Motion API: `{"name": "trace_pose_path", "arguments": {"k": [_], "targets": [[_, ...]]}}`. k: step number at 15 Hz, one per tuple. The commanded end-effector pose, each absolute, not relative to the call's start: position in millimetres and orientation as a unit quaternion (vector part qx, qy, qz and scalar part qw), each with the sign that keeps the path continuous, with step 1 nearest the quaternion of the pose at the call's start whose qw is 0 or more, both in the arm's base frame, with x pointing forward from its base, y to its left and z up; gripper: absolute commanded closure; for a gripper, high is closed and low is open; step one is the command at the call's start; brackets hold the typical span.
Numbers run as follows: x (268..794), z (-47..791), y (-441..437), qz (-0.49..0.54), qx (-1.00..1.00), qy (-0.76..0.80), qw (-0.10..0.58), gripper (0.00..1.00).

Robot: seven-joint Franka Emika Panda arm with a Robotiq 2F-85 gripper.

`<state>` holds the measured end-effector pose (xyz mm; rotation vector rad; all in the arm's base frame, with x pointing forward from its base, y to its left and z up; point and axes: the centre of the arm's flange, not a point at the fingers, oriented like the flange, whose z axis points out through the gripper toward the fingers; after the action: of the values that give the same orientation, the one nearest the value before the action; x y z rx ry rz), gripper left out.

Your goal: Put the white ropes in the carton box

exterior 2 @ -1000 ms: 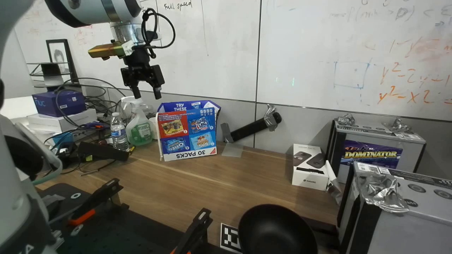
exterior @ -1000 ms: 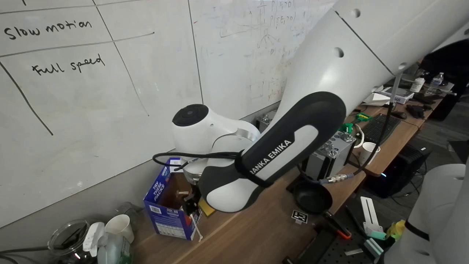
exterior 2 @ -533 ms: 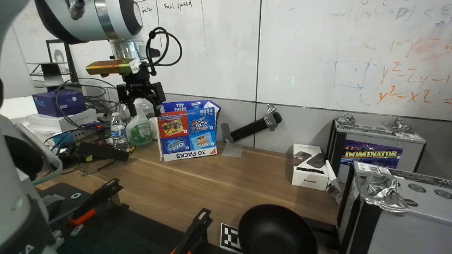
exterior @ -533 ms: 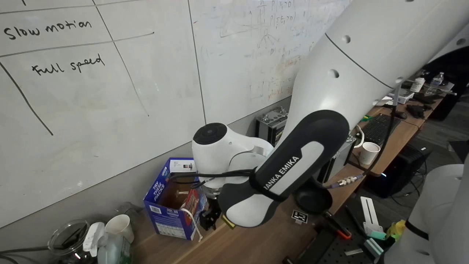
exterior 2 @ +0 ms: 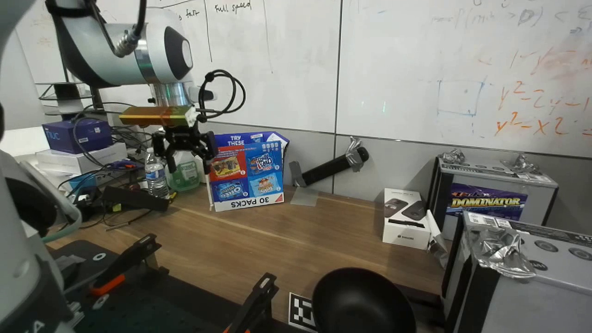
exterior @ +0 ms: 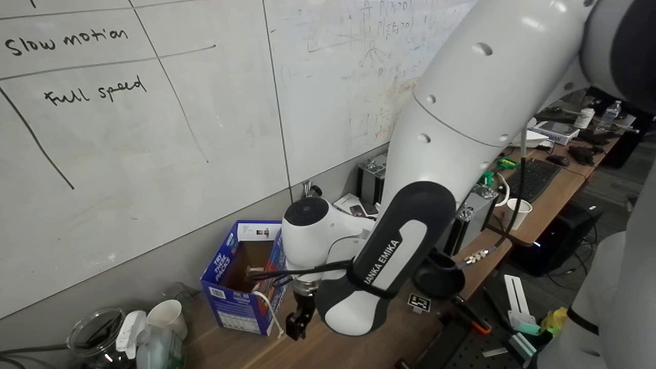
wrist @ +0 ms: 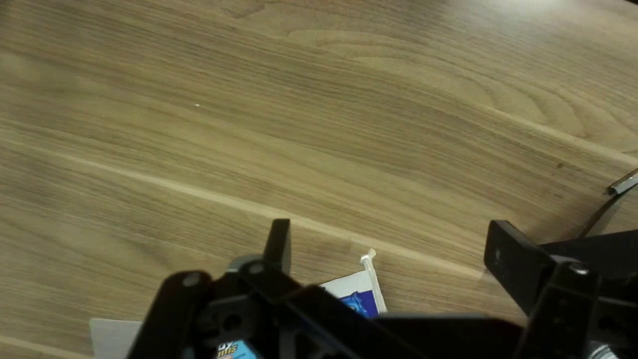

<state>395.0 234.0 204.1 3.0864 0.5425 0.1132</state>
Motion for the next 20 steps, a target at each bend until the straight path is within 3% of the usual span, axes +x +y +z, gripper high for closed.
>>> {"name": "trace_pose_path", "arguments": {"k": [1,10,20], "targets": [[410,177,242,0.031,0.977,0.208,-0.025,0.00],[429,144,263,0.019,0.963,0.259,-0.077,0.00],[436,152,274,0.082,0.933,0.335,-0.104,0.00]]}}
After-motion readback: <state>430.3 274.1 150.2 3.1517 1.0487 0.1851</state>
